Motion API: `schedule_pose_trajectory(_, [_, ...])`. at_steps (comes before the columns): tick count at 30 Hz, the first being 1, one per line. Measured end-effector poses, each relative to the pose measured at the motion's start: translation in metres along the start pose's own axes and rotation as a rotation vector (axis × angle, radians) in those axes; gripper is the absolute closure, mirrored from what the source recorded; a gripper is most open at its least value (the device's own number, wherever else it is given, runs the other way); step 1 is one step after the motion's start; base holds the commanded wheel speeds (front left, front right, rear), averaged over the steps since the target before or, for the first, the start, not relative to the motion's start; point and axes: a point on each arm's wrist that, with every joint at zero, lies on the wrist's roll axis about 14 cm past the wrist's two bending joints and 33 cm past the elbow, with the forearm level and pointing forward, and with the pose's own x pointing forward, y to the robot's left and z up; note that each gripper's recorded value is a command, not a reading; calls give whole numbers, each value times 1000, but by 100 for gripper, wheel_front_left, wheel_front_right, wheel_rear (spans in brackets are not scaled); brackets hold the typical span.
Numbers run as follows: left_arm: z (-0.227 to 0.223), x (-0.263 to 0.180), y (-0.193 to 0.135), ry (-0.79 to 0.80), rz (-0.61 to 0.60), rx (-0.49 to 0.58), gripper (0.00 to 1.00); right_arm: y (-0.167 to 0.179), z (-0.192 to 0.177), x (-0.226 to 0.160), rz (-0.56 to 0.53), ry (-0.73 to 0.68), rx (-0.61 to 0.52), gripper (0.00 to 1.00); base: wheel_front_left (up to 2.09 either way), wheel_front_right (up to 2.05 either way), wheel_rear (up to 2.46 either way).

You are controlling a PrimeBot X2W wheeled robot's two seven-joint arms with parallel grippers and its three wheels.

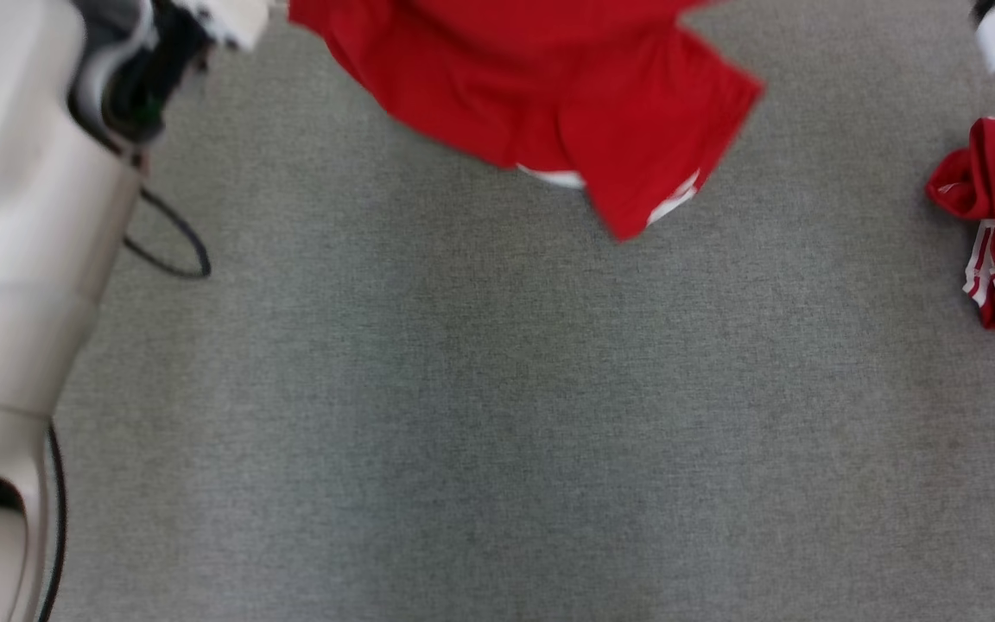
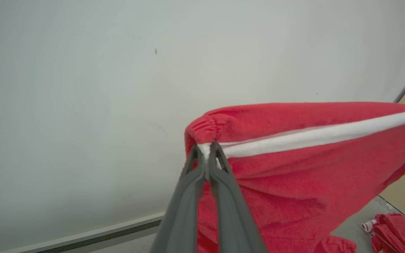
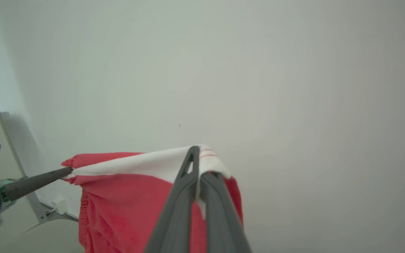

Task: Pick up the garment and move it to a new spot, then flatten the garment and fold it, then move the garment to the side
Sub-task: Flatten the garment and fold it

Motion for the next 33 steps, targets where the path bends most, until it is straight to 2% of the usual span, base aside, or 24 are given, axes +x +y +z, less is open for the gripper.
schedule_pose_trajectory(7, [50,26,3,-111,8,-57,100,-6,72,36,16,-144,-129,100,0,0,0])
schedule_pose_trajectory(14, [67,33,4,-137,15,-41,100,6,111,49,51,-221,-189,100,0,0,0])
schedule_pose_trajectory(17, [56,29,-1,-109,7,-70,100,9,94,45,60,-161,-208,100,0,0,0])
schedule_pose_trajectory(20, [32,18,-8,-61,-2,-143,100,6,61,28,57,-65,-212,100,0,0,0])
schedule_pose_trajectory(22, [10,8,-15,-1,-17,-153,100,8,35,11,65,13,-199,100,0,0,0])
schedule_pose_trajectory(27, [-47,-33,-28,200,-55,-104,100,15,-14,-41,71,182,-138,100,0,0,0])
schedule_pose_trajectory(29, [-60,-51,-34,263,-69,-114,100,19,-29,-65,70,251,-118,100,0,0,0])
schedule_pose_trajectory(33, [-77,-87,-51,366,-108,-119,100,31,-38,-105,75,347,-88,100,0,0,0])
